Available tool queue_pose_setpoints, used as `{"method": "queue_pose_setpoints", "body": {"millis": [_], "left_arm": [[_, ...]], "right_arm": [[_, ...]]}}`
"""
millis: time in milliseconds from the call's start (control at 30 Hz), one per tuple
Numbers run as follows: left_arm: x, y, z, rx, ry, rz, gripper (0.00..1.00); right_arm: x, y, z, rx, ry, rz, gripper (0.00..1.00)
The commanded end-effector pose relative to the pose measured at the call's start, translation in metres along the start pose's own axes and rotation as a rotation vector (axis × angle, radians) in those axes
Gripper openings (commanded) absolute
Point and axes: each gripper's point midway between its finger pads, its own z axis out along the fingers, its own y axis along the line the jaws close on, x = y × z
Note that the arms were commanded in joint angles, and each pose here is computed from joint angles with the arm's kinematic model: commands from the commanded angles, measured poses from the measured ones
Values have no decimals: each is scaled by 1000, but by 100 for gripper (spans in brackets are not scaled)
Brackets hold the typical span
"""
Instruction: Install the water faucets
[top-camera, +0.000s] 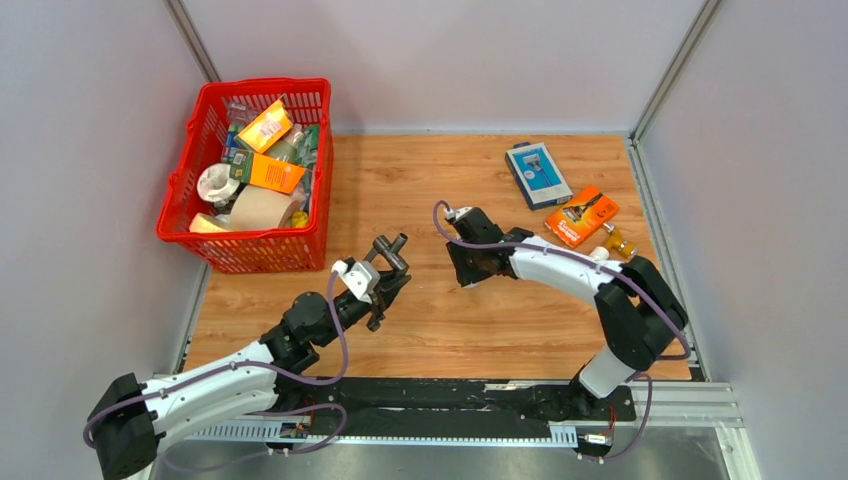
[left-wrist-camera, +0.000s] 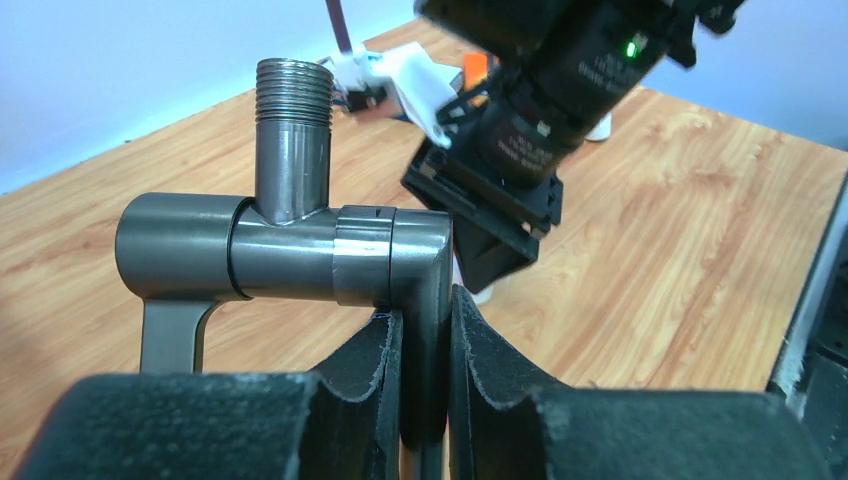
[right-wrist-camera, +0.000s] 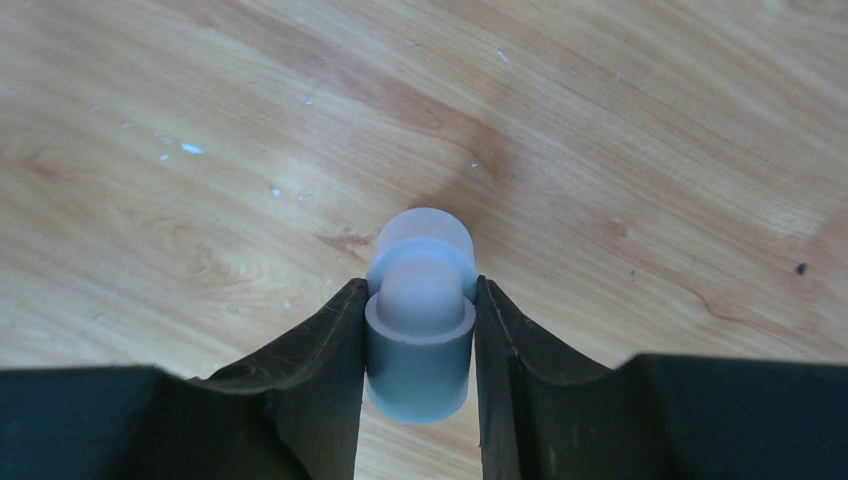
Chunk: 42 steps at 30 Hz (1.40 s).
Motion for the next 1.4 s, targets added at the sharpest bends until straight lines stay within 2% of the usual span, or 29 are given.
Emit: {"method": "queue_pose_setpoints", "body": {"millis": [0, 200, 400, 567, 733, 900, 1100, 1367], "left_arm": [[-52, -14, 8, 80, -139, 27, 0], [-62, -25, 12, 142, -152, 13, 0], [-65, -42, 11, 252, -136, 35, 0], [-79, -52, 8, 352, -146, 56, 0], [-87, -64, 4, 451, -131, 106, 0], [-81, -69, 9, 500, -59, 147, 0], [-88, -68, 5, 505, -69, 200, 0], [-84, -69, -3, 527, -79, 246, 0]], "right_arm": [[-52, 23, -58, -156, -223, -132, 0], [-103, 43, -163, -284, -534, -347, 0], [-116, 52, -224, -330, -710, -534, 0], [-111, 81, -270, -495, -826, -771, 0], [-101, 95, -288, -582, -853, -990, 0], [-96, 100, -299, -632, -818, -1116, 0], [-81, 100, -296, -679, -741, -1166, 0], [-66, 97, -304, -707, -754, -1164, 0]]}}
